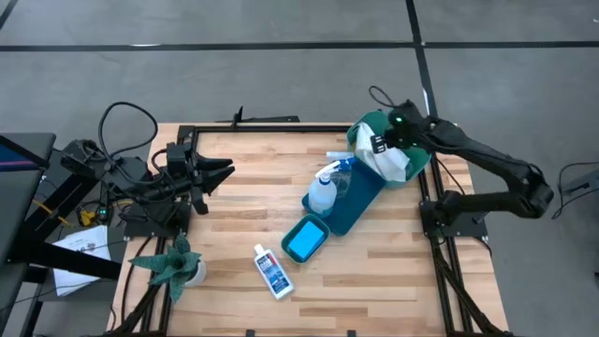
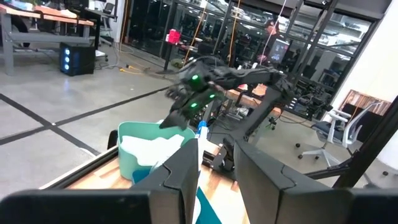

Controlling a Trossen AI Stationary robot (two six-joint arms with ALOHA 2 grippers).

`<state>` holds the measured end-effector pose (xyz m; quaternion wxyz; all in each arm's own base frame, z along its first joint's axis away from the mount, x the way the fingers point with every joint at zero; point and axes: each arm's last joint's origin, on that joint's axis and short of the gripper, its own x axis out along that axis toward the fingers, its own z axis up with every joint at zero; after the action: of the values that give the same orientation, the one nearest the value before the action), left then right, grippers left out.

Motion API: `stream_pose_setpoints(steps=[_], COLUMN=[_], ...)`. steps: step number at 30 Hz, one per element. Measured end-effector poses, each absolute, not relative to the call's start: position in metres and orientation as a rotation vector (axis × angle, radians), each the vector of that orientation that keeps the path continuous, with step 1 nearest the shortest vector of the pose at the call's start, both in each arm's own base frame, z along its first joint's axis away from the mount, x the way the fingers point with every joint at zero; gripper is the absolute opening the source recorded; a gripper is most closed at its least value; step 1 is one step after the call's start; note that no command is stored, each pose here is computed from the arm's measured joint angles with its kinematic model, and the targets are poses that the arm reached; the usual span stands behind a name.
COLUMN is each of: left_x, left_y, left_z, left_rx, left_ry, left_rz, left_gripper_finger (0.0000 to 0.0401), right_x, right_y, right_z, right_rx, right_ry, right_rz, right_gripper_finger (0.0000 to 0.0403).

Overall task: Pick & Place Kitchen Items
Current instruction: Put the white plastic restorer bottle into the large blue bin

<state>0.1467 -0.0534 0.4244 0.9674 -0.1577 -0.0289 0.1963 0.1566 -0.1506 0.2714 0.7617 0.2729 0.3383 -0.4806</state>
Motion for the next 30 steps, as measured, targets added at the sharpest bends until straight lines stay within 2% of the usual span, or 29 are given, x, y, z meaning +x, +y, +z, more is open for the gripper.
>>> stream_pose_setpoints(steps=[7,13,20,30], left_x=[0.148,0.15,0.153,0.16], left_y=[-0.05,-0.044,-0.033,-0.026], left_z=[0.424,0.424,0.424,0.423], left_rx=[-0.308,-0.276,-0.273,-0.281], left_ry=[-0.06,-0.059,-0.069,-0.068], left_rz=[0.419,0.462,0.532,0.522], left_gripper_finger=[0.0099,0.0099,0.0099,0.0099], right_x=[0.13,0.103,0.073,0.047], right_y=[-0.108,-0.069,-0.041,-0.026], right_z=[0.313,0.333,0.347,0.353], right_rx=[0.591,0.651,0.706,0.71], right_ry=[0.493,0.325,0.138,0.02], right_rz=[-0.963,-0.865,-0.791,-0.713], right_gripper_finger=[0.0,0.0,0.0,0.0])
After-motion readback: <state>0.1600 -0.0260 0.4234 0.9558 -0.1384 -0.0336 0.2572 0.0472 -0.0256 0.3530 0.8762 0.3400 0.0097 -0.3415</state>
